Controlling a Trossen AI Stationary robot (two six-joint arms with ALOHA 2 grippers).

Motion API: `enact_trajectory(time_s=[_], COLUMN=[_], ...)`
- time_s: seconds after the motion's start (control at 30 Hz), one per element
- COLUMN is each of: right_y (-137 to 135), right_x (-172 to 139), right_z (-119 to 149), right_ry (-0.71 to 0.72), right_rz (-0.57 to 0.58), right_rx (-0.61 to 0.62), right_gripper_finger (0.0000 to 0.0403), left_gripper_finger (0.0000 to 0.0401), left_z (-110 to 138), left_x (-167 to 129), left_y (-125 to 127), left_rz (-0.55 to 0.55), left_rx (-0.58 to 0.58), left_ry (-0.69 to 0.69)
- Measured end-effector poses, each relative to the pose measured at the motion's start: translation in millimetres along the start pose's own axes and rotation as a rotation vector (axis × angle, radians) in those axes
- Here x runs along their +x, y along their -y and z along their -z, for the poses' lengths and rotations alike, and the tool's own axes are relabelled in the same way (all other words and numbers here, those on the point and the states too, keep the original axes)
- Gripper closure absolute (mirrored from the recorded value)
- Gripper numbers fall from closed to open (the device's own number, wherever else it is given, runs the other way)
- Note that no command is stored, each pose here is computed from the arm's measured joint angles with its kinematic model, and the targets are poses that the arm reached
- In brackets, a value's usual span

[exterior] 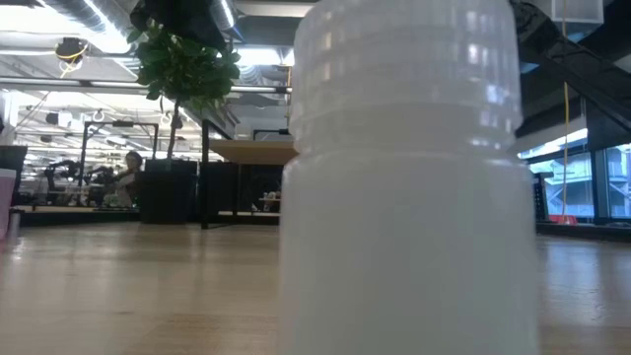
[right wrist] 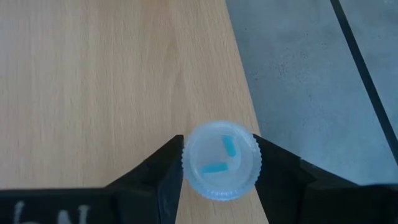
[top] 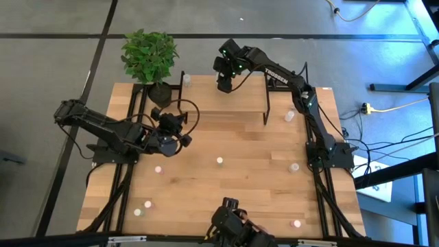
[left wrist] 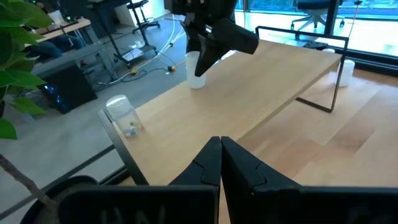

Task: Pick and place medicine bottles onto shelf by color
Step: Put the center white pill bottle on the shelf

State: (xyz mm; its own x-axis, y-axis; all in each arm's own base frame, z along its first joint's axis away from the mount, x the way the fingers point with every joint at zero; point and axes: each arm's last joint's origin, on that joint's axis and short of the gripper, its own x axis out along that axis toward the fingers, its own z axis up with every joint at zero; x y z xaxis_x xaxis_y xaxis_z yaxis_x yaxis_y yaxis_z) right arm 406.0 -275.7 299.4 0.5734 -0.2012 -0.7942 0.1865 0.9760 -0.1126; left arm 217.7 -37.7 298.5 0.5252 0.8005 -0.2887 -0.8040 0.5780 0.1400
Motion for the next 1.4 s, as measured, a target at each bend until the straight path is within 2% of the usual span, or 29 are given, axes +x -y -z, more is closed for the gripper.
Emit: enact_trajectory(time_s=[0.27, 1.4], right_y=[0.0, -0.4], right_x=[-0.4, -0.3], right_z=[-0.2, 0.6], right_ry=[0.001, -0.008], right_rz=[0.001, -0.001], right_rx=[0.0, -0.047], right_gripper_finger=[0.0213, 0.0212], left_gripper_finger=[0.0401, 0.0401], left_z=[0.0, 0.0], left_x=[0.0, 0.0], left_y=[0.0, 0.0], left_rz=[0.0, 0.0], left_rx=[0.007, 0.008], left_ry=[0.0, 0.0])
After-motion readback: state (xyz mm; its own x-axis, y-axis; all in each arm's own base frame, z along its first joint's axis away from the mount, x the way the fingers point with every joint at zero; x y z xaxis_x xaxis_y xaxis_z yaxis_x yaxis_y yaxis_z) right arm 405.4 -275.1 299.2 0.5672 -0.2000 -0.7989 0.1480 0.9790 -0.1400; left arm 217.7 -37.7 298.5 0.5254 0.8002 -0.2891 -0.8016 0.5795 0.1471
